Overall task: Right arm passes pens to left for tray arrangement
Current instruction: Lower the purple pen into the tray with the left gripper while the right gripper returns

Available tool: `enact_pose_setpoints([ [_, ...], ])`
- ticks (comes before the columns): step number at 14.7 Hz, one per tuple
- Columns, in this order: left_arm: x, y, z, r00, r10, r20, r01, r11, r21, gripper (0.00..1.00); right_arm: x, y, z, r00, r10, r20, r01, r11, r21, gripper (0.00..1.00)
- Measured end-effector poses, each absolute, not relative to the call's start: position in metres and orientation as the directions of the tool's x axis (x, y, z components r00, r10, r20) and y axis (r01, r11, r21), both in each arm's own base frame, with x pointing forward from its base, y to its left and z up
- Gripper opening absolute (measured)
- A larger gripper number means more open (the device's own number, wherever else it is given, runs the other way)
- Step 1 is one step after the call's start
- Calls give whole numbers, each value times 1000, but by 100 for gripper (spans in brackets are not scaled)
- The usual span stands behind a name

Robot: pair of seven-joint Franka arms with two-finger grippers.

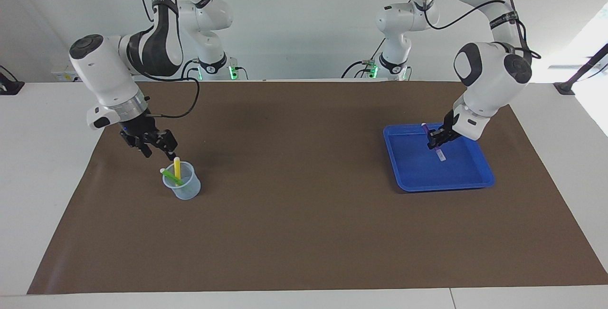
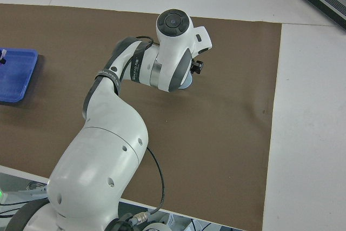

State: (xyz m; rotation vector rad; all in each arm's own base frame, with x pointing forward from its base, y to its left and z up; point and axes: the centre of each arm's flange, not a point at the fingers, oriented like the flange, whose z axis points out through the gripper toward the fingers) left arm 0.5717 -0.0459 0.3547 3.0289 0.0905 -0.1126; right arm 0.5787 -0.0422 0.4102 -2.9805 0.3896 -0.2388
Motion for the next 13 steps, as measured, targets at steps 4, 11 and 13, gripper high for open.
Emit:
enact_pose_setpoints([
  [4,564,-50,333,996,13,-92,22,-995,96,19,578,-45,392,944,-275,183,-252,-958,-141,68],
  [11,556,-50,311,998,16,-67,22,-995,93,19,576,-44,383,939,-277,202,-253,-957,-139,41],
  [13,554,-50,309,998,17,-62,22,-995,92,19,578,-41,389,934,-276,225,-248,-958,-146,21],
])
